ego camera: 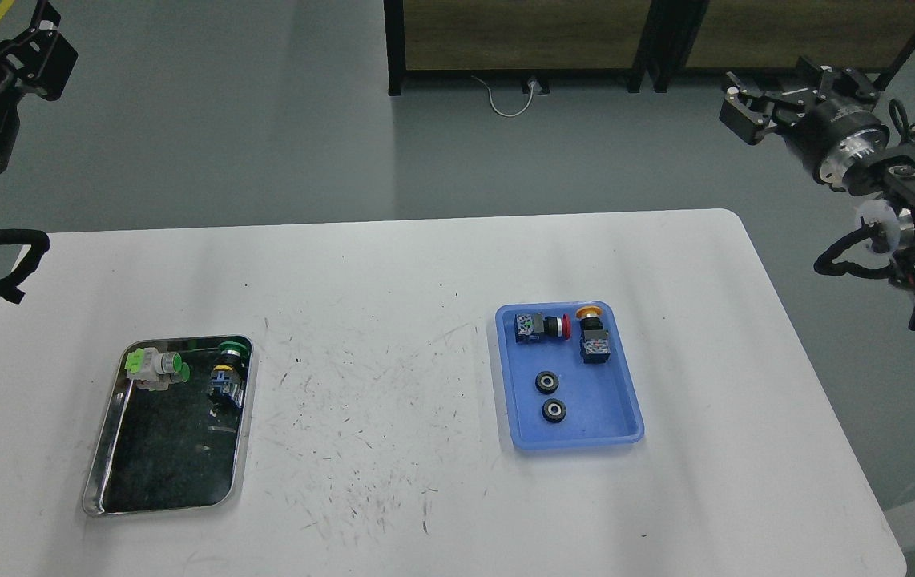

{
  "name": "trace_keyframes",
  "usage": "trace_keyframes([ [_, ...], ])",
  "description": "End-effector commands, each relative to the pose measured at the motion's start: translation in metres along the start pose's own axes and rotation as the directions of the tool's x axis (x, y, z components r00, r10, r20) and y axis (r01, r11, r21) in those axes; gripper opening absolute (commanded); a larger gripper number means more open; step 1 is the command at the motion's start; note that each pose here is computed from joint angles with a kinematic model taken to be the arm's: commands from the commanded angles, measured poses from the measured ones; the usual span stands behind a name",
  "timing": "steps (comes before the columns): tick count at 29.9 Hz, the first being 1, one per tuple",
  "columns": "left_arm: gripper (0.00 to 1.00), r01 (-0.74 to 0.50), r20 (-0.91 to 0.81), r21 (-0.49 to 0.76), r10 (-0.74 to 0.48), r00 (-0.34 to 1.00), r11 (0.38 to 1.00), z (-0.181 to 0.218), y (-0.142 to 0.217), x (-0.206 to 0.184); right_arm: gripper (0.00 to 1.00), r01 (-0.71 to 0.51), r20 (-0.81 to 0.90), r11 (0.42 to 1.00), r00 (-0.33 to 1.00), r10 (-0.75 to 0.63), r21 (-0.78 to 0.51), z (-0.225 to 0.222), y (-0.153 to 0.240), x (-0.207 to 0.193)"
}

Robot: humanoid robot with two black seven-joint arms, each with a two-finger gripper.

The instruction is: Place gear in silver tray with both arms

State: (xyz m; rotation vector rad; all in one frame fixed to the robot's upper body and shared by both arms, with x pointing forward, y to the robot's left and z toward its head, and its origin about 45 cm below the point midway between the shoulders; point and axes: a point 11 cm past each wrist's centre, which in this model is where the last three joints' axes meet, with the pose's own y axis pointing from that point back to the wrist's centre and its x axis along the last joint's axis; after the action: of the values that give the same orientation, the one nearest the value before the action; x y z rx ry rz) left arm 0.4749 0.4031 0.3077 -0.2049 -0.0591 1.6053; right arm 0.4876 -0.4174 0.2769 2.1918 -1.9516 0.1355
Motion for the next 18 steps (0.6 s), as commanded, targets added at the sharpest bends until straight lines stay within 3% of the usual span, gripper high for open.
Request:
trace_keyframes([
  [1,0.99,-0.03,-0.008,0.013,0.03,1.0,0.999,-0.012,-0.001,-0.002,1.0,0.005,0.007,1.0,1.0,-0.005,0.001,0.002,-0.006,-0.014],
  [9,0.99,-0.046,0.008,0.042,0.046,0.999,0.998,-0.024,0.002,0.0,1.0,-0.096,-0.055,0.995,0.994,0.095,-0.017,0.0,-0.004,0.008],
  [18,0.99,0.191,0.012,0.09,-0.193,0.981,0.977,-0.043,0.015,-0.025,1.0,0.016,-0.054,1.0,0.998,-0.017,-0.023,0.002,-0.006,-0.006],
])
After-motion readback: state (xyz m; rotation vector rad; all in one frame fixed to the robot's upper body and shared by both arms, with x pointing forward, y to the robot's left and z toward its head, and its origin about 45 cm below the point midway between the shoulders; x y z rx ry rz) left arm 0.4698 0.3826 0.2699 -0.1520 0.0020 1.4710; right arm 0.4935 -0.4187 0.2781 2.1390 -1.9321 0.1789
